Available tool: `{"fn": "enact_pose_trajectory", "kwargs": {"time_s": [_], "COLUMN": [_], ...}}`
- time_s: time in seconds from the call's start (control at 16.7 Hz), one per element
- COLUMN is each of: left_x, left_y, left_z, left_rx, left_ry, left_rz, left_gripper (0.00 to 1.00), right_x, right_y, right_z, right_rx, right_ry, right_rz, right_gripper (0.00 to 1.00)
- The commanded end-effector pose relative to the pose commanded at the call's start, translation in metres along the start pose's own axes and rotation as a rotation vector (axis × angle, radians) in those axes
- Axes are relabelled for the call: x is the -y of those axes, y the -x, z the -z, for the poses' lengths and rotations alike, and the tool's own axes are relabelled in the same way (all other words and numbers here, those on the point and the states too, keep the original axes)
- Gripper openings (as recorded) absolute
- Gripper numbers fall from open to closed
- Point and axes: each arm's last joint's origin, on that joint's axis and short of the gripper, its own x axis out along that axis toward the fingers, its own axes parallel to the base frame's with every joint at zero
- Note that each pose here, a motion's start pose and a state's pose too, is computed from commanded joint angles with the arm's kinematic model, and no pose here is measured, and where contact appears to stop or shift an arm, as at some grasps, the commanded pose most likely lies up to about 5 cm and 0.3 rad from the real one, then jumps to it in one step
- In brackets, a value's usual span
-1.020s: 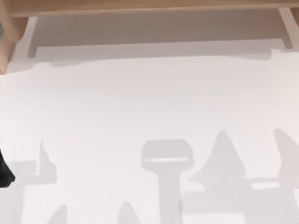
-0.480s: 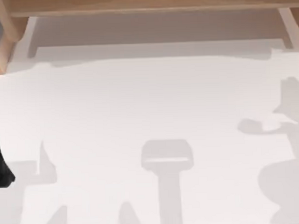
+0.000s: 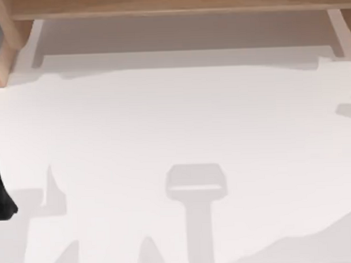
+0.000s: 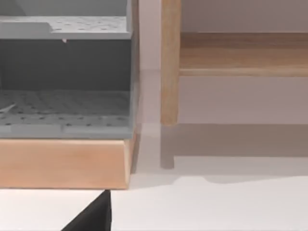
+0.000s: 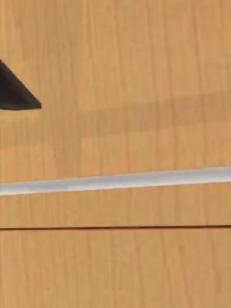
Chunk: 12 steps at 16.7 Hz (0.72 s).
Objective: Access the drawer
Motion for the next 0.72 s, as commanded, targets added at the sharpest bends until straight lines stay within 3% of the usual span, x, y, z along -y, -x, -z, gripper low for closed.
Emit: {"fn": "enact_pose_trajectory", "kwargs": {"time_s": [0.18, 0.72], "left_x": [0.0, 0.0], "left_y": [0.0, 0.0], "left_z": [0.0, 0.0], "left_rx": [0.0, 0.0], "left_ry": [0.0, 0.0], "left_rz": [0.0, 0.0], "left_gripper": [1.0, 1.0], "right_x": [-0.017, -0.017], "right_y": [-0.007, -0.018], "right_z": [0.003, 0.004], "right_rx": [-0.002, -0.002], "right_ry": [0.084, 0.091], "right_rz": [-0.001, 0.0], "right_gripper": [1.0, 1.0]}}
